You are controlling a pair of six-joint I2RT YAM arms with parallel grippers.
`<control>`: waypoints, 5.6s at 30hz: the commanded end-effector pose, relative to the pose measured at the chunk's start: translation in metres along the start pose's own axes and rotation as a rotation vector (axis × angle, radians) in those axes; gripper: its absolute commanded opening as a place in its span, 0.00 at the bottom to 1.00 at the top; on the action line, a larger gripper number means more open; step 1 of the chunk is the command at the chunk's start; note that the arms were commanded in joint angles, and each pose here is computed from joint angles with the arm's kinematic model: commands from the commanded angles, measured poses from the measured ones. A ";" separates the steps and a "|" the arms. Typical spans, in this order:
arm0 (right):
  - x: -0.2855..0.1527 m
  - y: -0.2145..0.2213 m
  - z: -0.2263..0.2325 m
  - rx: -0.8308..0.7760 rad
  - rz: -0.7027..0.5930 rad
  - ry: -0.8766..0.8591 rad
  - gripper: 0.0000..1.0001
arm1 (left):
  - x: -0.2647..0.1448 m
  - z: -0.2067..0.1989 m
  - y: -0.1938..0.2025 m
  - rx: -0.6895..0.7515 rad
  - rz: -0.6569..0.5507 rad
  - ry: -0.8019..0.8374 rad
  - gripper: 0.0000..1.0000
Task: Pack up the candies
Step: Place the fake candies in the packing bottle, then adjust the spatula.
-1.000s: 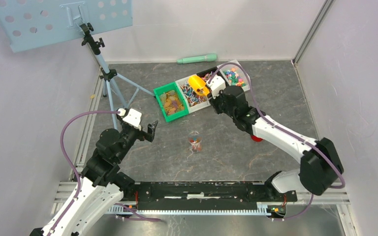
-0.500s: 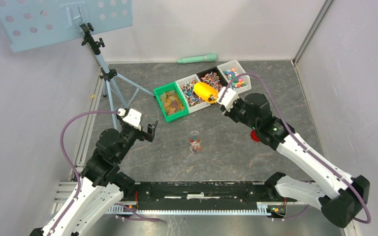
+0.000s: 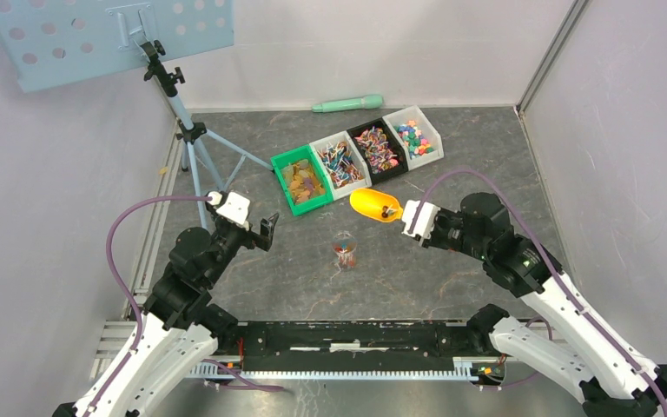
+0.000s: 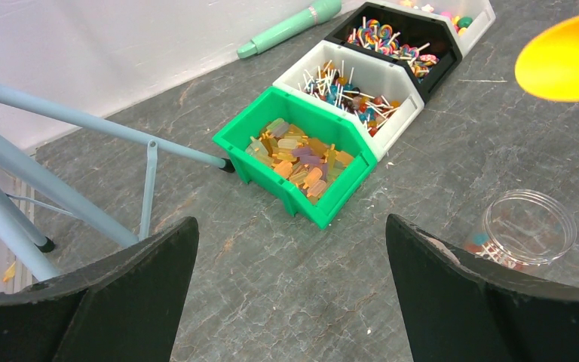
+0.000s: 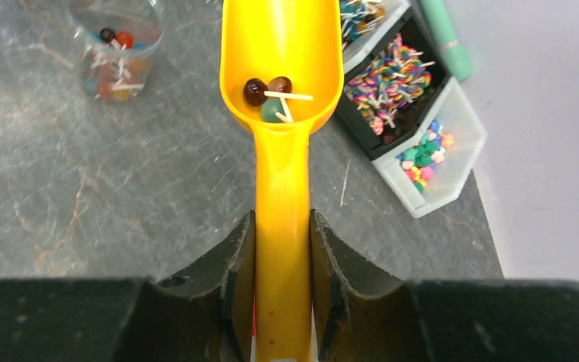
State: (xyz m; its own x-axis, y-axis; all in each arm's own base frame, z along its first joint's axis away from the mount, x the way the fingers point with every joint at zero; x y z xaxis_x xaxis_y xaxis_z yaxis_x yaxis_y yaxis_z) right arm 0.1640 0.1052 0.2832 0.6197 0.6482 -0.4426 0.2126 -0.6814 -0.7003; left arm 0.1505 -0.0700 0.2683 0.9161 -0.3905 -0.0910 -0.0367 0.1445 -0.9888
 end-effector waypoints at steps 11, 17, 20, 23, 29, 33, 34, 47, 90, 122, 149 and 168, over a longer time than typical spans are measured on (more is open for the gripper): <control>-0.016 0.002 0.017 -0.076 0.004 -0.178 0.00 | -0.002 0.001 -0.008 -0.018 -0.049 -0.005 1.00; -0.012 0.003 0.020 -0.086 0.040 -0.221 0.00 | -0.002 0.001 -0.007 -0.019 -0.048 -0.005 1.00; -0.012 -0.001 0.021 -0.092 0.034 -0.244 0.00 | -0.002 0.000 -0.007 -0.018 -0.051 -0.002 1.00; -0.012 -0.003 0.021 -0.096 0.044 -0.255 0.00 | -0.002 0.000 -0.007 -0.018 -0.052 -0.002 1.00; -0.013 -0.007 0.020 -0.088 0.074 -0.259 0.00 | -0.002 0.000 -0.008 -0.020 -0.054 -0.001 1.00; -0.009 -0.007 0.021 -0.085 0.113 -0.267 0.00 | -0.002 0.000 -0.007 -0.019 -0.051 -0.001 1.00; -0.008 -0.007 0.021 -0.084 0.121 -0.270 0.00 | -0.002 0.000 -0.008 -0.018 -0.052 -0.002 1.00; -0.007 -0.024 0.015 -0.088 0.170 -0.279 0.00 | -0.001 0.000 -0.007 -0.014 -0.040 -0.002 1.00; -0.005 -0.054 0.013 -0.141 0.339 -0.293 0.00 | -0.004 0.002 -0.008 -0.013 -0.058 -0.011 1.00; -0.005 -0.061 0.015 -0.176 0.389 -0.270 0.00 | -0.007 0.003 -0.010 -0.012 -0.074 -0.016 1.00; -0.012 -0.109 0.026 0.203 -0.091 -0.298 0.00 | -0.032 -0.060 -0.058 0.167 -0.323 0.866 0.97; -0.005 -0.113 0.036 0.191 -0.196 -0.367 0.00 | -0.007 -0.081 -0.052 0.209 -0.138 1.163 0.66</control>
State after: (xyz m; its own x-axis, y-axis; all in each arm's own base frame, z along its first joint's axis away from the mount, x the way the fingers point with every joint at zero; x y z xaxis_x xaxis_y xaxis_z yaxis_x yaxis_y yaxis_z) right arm 0.1109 0.1855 0.3286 0.2734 0.8036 -0.5287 0.0923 -0.5690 -0.8171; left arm 0.1143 -0.1443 0.3071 0.0106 -0.9851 -0.1716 0.1429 0.1714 -0.9748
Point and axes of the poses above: each gripper's point midway between its finger pads, its own x axis out along the fingers, its own z axis along the line the jaws close on, y = z × x, the point moved 9 cm from there along -x, back along the fingers, and after that the axes turned 3 degrees about -x, right-handed, at the moved point
